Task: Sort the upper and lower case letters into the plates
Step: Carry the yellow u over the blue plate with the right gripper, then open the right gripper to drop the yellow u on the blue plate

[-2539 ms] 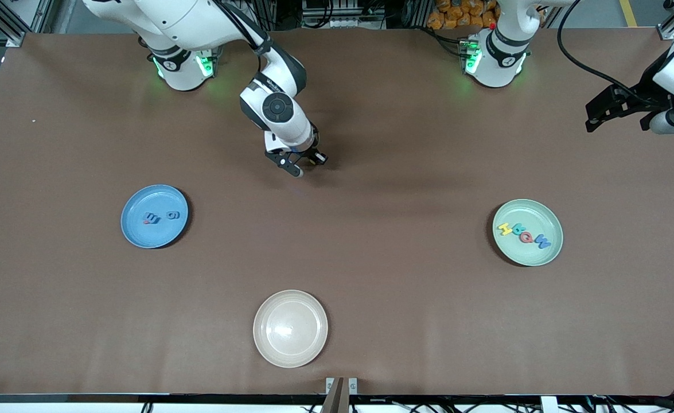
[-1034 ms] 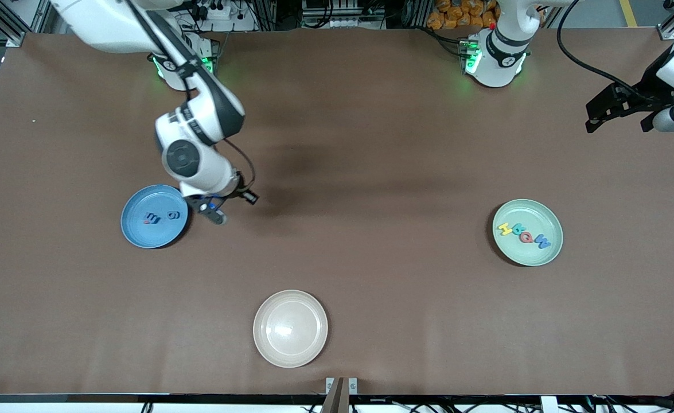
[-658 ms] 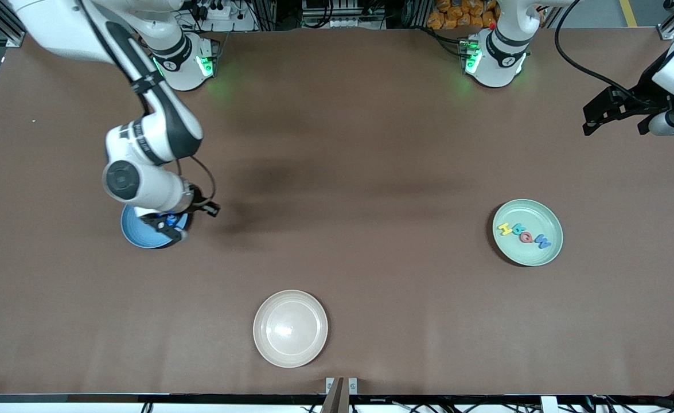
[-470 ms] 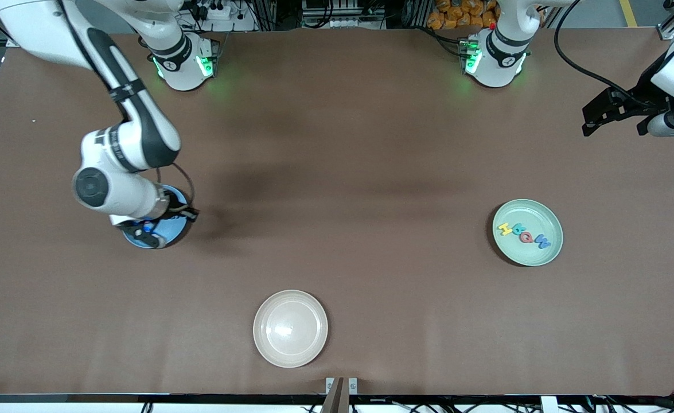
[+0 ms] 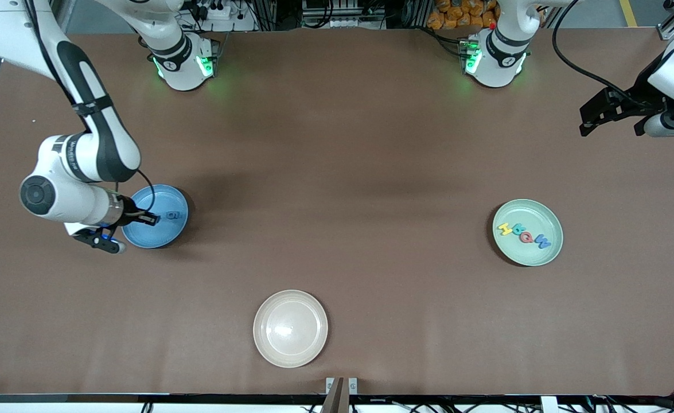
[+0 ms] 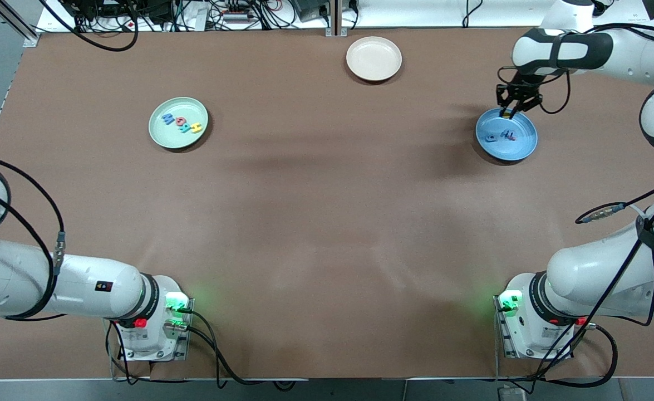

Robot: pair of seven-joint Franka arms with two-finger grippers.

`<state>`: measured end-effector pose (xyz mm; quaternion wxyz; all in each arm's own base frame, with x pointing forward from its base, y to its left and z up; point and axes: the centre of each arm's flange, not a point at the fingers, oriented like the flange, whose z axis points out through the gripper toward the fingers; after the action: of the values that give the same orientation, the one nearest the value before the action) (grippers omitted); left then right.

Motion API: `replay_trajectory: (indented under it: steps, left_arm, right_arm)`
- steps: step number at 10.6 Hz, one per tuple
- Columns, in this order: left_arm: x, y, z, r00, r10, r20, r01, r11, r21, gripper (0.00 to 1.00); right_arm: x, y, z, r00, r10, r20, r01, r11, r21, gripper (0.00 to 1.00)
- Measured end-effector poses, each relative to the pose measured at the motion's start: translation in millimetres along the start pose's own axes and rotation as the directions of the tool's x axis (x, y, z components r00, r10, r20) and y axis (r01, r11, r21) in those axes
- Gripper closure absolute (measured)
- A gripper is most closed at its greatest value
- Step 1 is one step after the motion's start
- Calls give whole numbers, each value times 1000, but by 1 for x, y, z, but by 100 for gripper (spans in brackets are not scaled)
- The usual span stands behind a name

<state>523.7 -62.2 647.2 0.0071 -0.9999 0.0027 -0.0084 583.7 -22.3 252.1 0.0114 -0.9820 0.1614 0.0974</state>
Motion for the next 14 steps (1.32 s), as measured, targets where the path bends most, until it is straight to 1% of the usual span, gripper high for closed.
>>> replay_trajectory:
  steps: [2,5,6,7,8,9,10,11,14]
  left_arm:
    - [2,1,3,1000,1,6,-1,1000,1,0]
    - [2,2,3,1000,4,6,-4,1000,1,0]
    - [2,3,3,1000,5,6,-5,1000,1,0]
    - [2,3,3,1000,5,6,-5,1000,0,0]
    - [2,3,3,1000,5,6,-5,1000,0,0]
    - [2,3,3,1000,5,6,-5,1000,0,0]
    - [2,3,3,1000,5,5,-5,1000,0,0]
    - [2,3,3,1000,5,5,-5,1000,0,0]
    - [2,3,3,1000,5,5,-5,1000,0,0]
  right_arm:
    - [9,24,11,1000,-9,5,9,1000,-7,73]
    - [10,25,26,1000,-7,23,8,1000,-8,72]
    - [10,24,27,1000,-7,25,7,1000,-8,64]
    - [10,23,26,1000,-1,23,2,1000,-8,53]
    - [11,19,24,1000,7,19,-7,1000,-8,37]
    - [12,12,18,1000,18,15,-18,1000,-8,24]
    - [13,2,9,999,28,22,-28,1000,-14,15]
    - [14,-10,-6,999,32,32,-32,999,-21,0]
    - [23,-28,-69,998,26,54,-24,999,-32,0]
